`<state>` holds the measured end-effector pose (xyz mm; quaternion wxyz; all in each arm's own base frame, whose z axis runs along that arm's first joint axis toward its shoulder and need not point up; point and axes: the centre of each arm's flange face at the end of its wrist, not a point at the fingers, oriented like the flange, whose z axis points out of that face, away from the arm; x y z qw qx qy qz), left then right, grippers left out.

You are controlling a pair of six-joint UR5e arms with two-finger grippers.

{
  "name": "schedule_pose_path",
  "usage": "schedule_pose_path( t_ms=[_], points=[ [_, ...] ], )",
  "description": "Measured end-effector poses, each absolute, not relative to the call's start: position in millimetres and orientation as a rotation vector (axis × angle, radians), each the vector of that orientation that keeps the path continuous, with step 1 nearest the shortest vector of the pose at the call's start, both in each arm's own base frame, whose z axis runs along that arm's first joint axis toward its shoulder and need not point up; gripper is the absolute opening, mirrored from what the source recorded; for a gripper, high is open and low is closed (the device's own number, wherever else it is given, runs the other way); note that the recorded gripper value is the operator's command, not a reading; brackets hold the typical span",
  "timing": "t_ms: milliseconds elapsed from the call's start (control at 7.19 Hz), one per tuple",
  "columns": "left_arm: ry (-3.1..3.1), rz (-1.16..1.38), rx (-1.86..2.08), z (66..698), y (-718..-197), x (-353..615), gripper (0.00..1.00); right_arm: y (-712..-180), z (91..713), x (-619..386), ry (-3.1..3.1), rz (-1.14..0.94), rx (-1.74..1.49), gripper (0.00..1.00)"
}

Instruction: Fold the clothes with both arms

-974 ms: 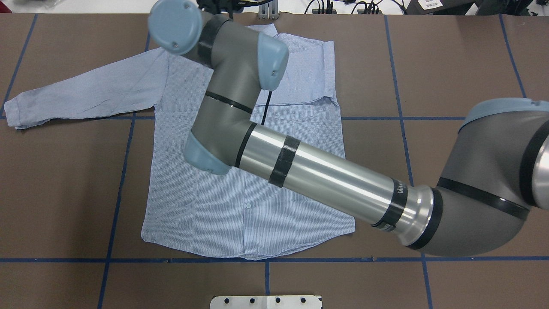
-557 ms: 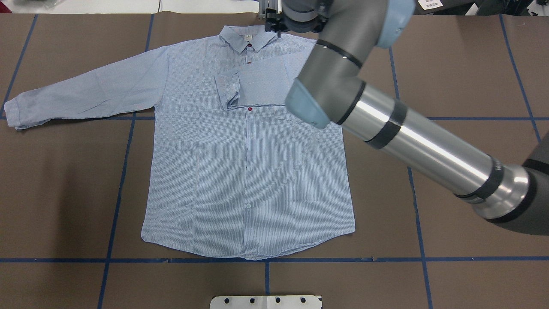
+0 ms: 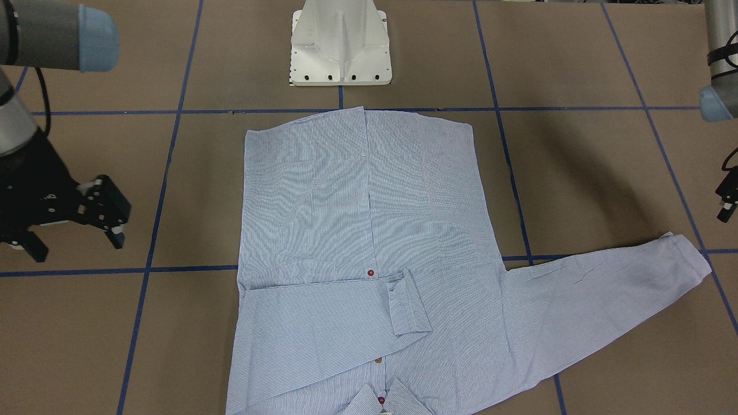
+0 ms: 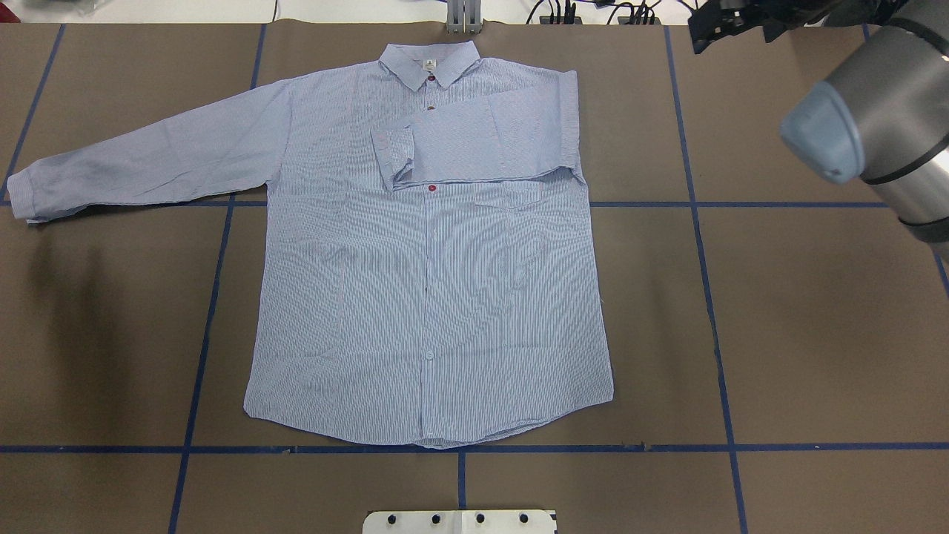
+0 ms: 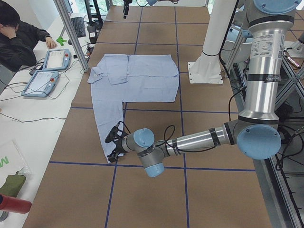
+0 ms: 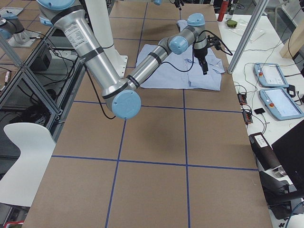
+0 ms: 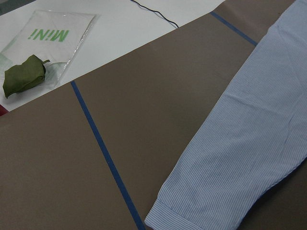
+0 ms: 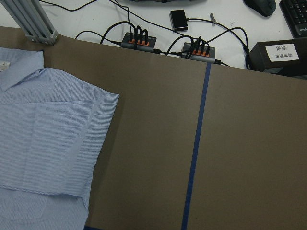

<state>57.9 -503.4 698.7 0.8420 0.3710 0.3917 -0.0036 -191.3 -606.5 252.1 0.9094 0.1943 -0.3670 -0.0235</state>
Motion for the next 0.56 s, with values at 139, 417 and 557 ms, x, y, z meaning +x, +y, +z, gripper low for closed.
schedule_pose_path(
  t_ms=[139,417,557],
  points=[
    [0.861,-0.055,0.779,710.6,-499.8,71.7,1.00,-601.2,260.3,-175.5,-0.761,-0.061,0.404,1.00],
    [0.922,-0.159,0.759,719.3,-494.5,99.9,1.00,-597.2,266.0,-166.6,-0.760,-0.065,0.407,1.00],
    [0.933,-0.197,0.752,726.8,-491.1,119.4,0.99,-595.3,269.7,-165.7,-0.757,-0.064,0.404,1.00]
  ],
)
